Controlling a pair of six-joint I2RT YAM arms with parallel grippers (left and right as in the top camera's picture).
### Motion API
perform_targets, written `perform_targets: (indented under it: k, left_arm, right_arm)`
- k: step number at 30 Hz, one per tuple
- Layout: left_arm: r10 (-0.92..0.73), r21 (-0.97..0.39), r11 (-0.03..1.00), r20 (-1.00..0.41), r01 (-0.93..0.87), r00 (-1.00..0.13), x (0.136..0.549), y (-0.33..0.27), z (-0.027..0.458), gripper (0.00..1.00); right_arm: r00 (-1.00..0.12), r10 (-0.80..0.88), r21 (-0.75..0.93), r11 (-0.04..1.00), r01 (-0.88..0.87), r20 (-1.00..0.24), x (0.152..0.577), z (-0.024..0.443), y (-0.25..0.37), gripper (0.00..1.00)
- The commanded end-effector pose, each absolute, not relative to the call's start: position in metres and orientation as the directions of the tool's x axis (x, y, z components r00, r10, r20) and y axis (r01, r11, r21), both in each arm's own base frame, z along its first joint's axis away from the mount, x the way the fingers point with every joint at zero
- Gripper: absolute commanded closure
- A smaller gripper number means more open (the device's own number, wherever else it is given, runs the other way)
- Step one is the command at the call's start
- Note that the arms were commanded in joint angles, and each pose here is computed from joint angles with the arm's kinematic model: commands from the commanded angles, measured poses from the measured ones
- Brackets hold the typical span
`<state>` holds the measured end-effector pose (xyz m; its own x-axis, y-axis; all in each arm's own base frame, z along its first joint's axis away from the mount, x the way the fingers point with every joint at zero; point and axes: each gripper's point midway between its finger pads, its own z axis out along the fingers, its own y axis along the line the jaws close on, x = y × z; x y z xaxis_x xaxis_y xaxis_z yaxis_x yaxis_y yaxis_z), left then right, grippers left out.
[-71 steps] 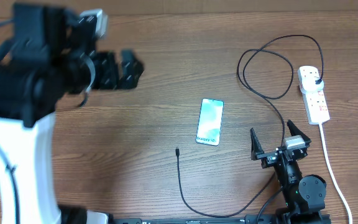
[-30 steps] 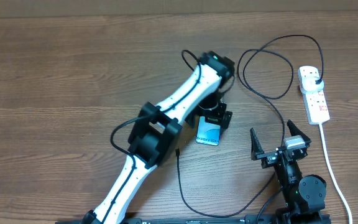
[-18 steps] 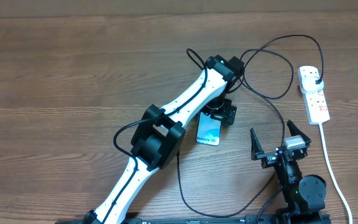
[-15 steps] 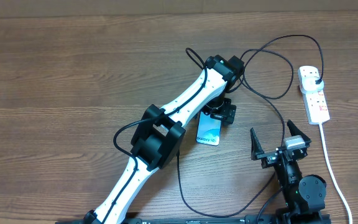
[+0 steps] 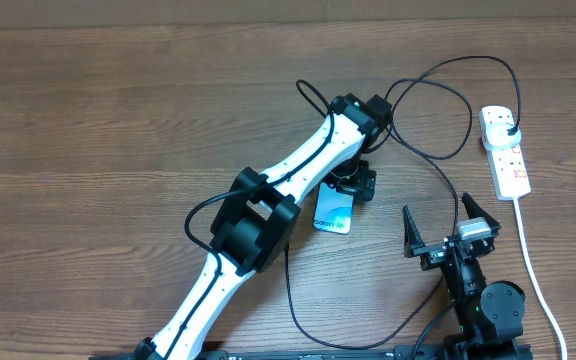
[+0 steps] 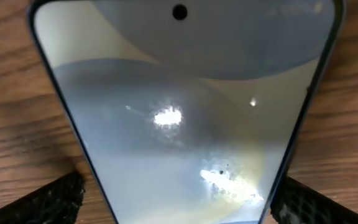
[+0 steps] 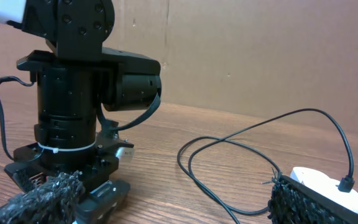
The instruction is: Plug charger to phone and switch on socket
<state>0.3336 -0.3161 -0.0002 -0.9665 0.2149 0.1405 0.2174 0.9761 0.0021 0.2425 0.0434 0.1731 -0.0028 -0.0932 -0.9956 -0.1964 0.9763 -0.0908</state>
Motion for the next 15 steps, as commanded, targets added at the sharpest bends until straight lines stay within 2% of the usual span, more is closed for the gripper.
perform_targets:
  k: [1,4,15]
  left_arm:
    - [0.202,0.027,0.977,0.187,0.21,-0.961,0.322,-0.31,-0.027,0.07]
    - [0.203,0.034,0.976,0.192,0.213,-0.96,0.322,-0.306,-0.03,0.16]
    - [0.061,0.011,0.998,0.155,0.064,-0.986,0.375,-0.259,-0.017,0.15]
  right_arm:
    - [-0.001,-0.1,-0.098,0.976,-0.196,-0.995,0.243,0.17,0.043,0.0]
    - [-0.001,-0.1,-0.098,0.976,-0.196,-0.995,0.243,0.17,0.043,0.0]
    - [-0.001,-0.1,-0.098,0.976,-0.196,-0.995,0.243,0.17,0.043,0.0]
